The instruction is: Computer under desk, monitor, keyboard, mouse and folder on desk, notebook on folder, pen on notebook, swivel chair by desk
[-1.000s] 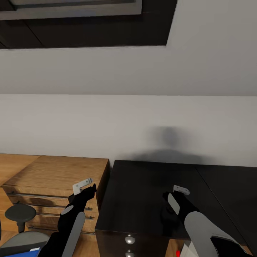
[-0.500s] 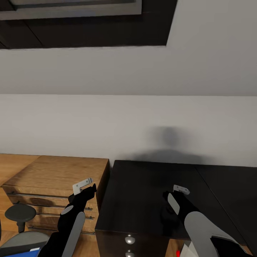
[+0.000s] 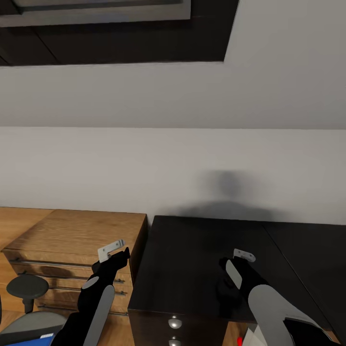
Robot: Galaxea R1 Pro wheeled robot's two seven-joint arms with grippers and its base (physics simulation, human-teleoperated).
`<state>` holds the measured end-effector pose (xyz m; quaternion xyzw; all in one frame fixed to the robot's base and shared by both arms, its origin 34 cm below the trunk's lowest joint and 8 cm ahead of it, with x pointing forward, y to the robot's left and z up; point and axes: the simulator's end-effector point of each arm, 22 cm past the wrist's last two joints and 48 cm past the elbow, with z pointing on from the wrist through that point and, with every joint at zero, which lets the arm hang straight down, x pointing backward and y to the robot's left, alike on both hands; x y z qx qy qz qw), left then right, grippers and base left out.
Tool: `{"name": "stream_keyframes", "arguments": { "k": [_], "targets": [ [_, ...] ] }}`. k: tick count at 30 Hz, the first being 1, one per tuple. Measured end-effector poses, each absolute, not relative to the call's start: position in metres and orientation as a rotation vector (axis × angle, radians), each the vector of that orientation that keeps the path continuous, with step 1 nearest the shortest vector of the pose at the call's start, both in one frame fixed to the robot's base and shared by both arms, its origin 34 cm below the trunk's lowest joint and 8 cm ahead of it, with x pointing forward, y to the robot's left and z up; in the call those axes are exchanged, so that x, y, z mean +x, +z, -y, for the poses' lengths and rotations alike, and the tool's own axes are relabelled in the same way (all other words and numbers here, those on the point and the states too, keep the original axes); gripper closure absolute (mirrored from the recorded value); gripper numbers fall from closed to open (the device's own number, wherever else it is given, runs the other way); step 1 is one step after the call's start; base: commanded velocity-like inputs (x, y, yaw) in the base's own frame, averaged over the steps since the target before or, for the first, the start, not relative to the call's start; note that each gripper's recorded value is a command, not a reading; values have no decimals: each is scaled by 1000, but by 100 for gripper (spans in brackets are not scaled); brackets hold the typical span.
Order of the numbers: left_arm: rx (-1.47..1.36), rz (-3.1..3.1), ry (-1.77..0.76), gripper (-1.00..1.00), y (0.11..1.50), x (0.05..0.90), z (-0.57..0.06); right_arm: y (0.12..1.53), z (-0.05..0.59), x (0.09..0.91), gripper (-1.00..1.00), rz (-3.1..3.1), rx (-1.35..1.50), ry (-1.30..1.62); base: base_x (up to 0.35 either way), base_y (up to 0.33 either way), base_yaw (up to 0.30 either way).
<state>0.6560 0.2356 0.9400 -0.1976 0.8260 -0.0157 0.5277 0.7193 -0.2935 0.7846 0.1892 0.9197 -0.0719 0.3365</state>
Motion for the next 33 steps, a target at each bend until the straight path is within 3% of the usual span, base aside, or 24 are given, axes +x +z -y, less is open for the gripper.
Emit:
{"name": "stream_keyframes", "arguments": {
  "k": [33],
  "targets": [
    [-475, -1973, -41, -100, 940, 656, -235, 773, 299, 705, -100, -2482, 490, -193, 0, 0, 0]
  ]
}}
